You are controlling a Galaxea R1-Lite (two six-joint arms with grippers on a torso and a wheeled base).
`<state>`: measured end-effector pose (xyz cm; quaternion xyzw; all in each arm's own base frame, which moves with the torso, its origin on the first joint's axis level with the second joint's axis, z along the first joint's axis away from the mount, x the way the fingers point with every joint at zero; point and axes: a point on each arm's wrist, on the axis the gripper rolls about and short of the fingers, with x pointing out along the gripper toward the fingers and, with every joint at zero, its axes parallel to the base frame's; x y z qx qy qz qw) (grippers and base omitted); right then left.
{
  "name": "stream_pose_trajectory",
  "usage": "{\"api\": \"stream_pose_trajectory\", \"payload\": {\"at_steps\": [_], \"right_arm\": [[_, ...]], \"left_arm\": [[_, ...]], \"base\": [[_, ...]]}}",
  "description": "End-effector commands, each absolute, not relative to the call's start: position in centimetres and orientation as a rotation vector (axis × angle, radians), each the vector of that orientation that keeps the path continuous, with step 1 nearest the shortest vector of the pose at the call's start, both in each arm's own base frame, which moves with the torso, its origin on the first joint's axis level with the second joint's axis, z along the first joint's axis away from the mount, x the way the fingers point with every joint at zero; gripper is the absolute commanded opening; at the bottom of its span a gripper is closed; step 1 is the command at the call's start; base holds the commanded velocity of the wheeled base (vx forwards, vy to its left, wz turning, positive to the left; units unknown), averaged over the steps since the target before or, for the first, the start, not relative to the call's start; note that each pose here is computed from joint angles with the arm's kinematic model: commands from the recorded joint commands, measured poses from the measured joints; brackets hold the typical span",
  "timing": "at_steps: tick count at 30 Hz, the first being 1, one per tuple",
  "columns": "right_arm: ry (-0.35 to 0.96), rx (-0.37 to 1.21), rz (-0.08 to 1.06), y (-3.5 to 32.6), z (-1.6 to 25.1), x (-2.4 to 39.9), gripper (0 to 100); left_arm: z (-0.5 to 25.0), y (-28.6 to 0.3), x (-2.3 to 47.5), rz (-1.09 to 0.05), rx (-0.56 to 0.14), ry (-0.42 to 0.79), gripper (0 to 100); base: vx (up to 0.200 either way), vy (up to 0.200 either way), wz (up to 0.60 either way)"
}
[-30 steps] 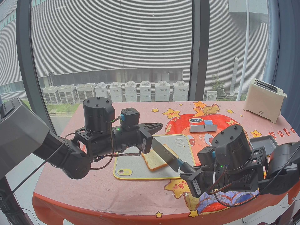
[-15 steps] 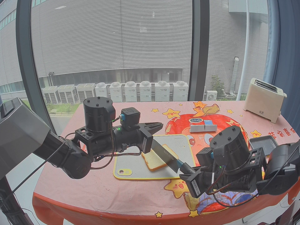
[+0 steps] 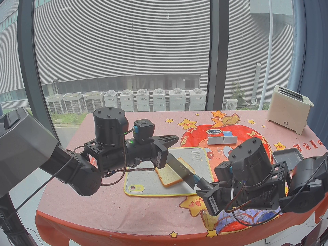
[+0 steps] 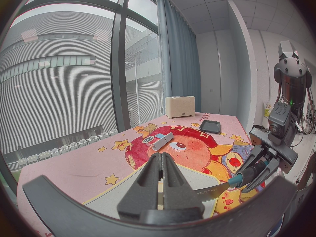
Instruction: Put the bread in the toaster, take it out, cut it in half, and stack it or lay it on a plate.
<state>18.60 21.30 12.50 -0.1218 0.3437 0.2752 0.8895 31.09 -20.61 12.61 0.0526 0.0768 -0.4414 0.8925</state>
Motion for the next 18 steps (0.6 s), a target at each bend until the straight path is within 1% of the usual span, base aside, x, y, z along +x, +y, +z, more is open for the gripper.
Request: {"api": "stream_pose_trajectory", "payload": {"at_steps": [1,5,10,13,18], "right_arm": [[0.719,-0.26,0.575,21.4,12.3,18.5,0],[0.719,-0.26,0.577,21.4,12.3,18.4,0],[0.72,-0.273,0.562,21.4,12.1,18.4,0],[0.718,-0.287,0.537,21.5,11.9,18.5,0],[0.714,-0.286,0.536,21.5,12.0,18.4,0]], "left_arm": [[12.2,-20.7,31.2,-0.913,0.111,0.171,0],[11.4,-20.8,31.5,-0.878,0.118,0.192,0],[11.1,-21.6,30.7,-0.905,0.12,0.204,0],[11.0,-21.6,30.7,-0.906,0.123,0.204,0],[11.0,-21.6,30.6,-0.907,0.123,0.203,0]], "base": [[0.0,0.0,0.0],[0.0,0.0,0.0],[0.0,0.0,0.0],[0.0,0.0,0.0],[0.0,0.0,0.0]]}}
